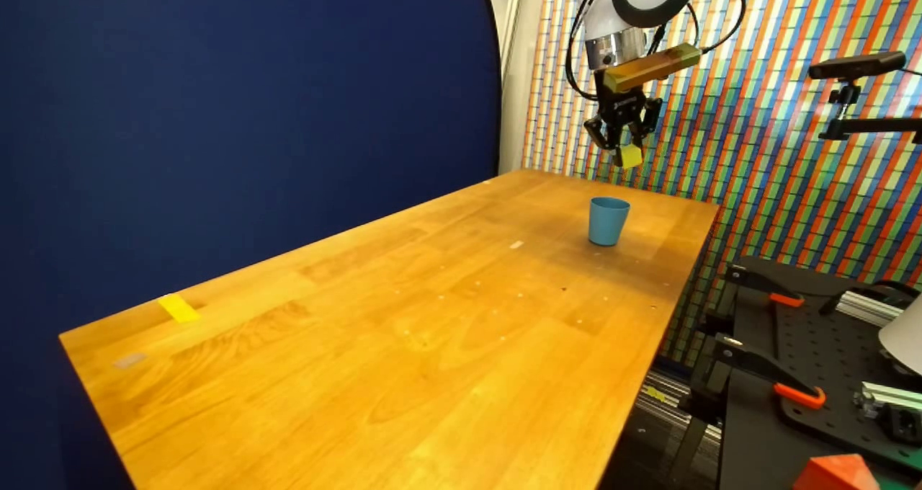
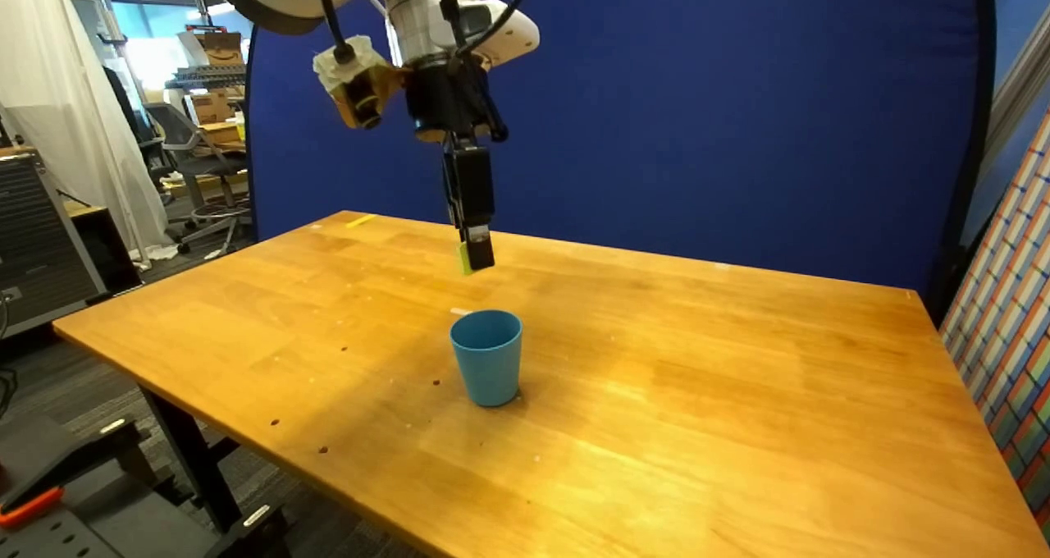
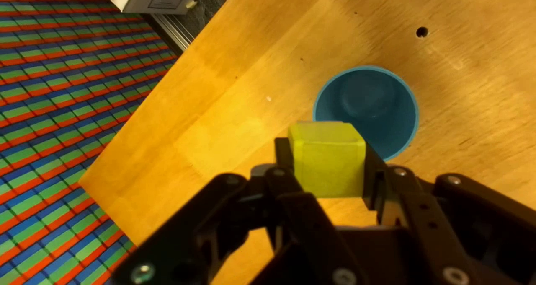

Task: Place the yellow cube inside the blue cup

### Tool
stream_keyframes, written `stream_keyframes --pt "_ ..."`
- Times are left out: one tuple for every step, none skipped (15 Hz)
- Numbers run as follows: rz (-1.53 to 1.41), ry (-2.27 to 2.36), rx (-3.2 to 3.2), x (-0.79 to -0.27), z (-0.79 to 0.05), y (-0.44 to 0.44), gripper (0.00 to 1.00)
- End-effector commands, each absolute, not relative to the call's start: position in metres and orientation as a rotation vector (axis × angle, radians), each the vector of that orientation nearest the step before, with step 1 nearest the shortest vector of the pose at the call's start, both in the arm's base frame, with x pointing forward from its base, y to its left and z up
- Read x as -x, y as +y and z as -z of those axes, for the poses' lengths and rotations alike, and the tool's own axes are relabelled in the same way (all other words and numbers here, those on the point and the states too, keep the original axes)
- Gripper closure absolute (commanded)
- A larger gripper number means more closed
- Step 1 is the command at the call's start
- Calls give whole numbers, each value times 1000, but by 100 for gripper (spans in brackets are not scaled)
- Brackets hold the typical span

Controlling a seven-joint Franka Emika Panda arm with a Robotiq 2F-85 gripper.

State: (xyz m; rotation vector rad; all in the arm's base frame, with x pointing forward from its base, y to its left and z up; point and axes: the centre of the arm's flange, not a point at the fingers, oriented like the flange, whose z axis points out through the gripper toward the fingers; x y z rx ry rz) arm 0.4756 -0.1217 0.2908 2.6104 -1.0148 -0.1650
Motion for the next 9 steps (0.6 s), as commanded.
stream_keyframes --pt "194 -997 -2580 -502 -275 -125 86" --pt "204 -989 -2577 -506 -269 -124 86" --pt "215 -981 -2578 -510 -263 -125 86" --pt "225 -974 -2577 -514 -257 -125 86" --pt "235 -971 -2579 -517 -251 -126 86" --pt "245 -968 -2580 -519 -245 -127 86" --pt "258 -965 -2577 -520 -241 -129 85" --pt "265 -967 -2591 -521 -237 -130 36" --pt "268 -969 -2593 -522 -236 -131 35"
